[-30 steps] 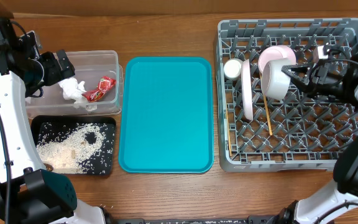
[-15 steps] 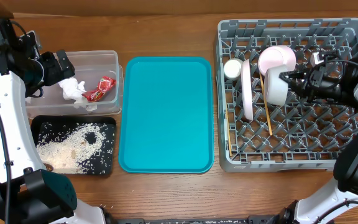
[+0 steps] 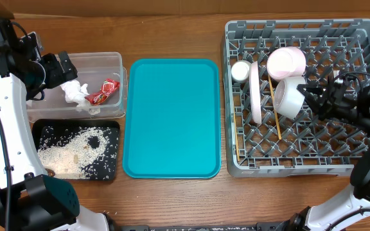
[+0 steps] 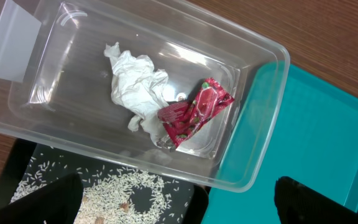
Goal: Sort waste into correct bins and load items into the dishwasher
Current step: 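Lift the white bowl and carry it into the rack's right side, then lower the white bowl into the rack and tilt it upright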
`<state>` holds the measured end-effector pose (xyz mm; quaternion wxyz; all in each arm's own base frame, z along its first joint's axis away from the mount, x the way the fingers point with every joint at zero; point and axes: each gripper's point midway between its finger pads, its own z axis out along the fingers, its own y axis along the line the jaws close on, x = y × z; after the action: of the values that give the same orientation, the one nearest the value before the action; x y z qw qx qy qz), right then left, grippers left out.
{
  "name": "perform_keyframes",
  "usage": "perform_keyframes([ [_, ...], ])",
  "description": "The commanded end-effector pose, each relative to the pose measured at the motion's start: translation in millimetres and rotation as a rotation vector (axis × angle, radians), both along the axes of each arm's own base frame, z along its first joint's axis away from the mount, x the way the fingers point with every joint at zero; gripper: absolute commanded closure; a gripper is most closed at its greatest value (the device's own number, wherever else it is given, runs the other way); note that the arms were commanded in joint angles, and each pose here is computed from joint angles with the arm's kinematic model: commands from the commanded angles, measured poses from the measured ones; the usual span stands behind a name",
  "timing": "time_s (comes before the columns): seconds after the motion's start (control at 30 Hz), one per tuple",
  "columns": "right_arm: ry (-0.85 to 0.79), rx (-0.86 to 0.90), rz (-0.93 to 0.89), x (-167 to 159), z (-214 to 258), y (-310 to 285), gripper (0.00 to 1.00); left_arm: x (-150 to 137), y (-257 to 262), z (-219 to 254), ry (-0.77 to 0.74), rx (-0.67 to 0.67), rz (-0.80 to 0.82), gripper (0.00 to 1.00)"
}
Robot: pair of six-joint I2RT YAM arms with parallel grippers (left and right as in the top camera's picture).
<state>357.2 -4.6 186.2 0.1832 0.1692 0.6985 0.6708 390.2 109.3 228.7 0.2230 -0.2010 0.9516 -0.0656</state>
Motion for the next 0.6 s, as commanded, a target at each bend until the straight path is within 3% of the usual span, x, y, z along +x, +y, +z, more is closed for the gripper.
perform_keyframes([
  [0.0,-0.010,-0.049,0.015,-7,-15,4,0.96,2,-1,15,-0.042,0.003,0.002,0.00],
  [0.57,-0.016,0.050,-0.050,-1,1,-12,0.96,2,-1,15,-0.042,0.004,0.002,0.00],
])
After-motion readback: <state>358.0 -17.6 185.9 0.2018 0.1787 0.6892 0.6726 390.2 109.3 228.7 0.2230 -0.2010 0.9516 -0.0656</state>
